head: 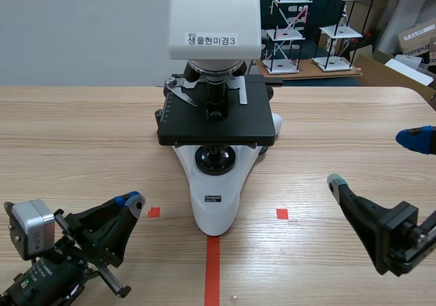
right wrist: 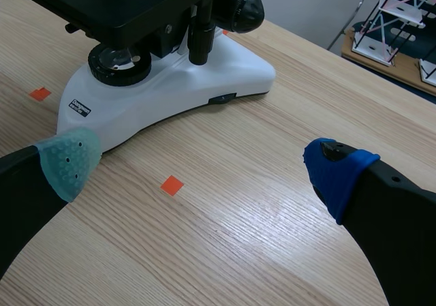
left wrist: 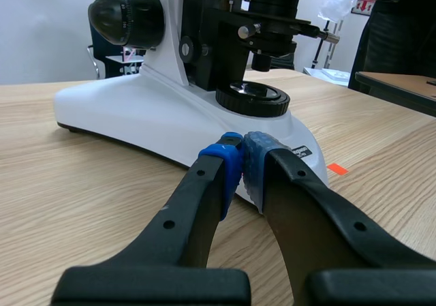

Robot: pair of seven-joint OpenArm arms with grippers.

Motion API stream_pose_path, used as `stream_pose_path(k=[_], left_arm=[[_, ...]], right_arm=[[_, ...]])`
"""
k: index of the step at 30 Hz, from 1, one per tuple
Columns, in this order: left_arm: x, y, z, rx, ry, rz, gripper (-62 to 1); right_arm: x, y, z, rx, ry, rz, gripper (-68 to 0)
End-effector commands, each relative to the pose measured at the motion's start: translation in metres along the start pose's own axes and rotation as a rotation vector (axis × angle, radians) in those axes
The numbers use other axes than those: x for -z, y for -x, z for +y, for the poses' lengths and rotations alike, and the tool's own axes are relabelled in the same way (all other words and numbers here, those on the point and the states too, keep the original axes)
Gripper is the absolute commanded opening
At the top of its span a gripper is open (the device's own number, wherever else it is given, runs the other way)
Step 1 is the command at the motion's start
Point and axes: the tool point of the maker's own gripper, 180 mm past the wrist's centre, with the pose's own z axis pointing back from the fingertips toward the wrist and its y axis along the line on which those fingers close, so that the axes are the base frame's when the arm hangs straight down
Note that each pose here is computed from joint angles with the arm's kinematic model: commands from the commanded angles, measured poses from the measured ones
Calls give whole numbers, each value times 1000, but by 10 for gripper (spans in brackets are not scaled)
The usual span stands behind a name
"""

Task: Point at the diaphragm

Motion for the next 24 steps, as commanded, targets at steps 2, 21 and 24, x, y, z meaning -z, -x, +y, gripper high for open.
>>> stream_pose_path(k=[2, 21, 24], left_arm=[[3, -7, 2, 2, -3, -31, -572], [3, -5, 2, 0, -3, -22, -572], [2, -4, 1, -1, -4, -20, -572]], right_arm=[[1, -9, -2, -12, -2, -29, 4], [1, -9, -2, -12, -2, -29, 4], [1, -9, -2, -12, -2, -29, 4]])
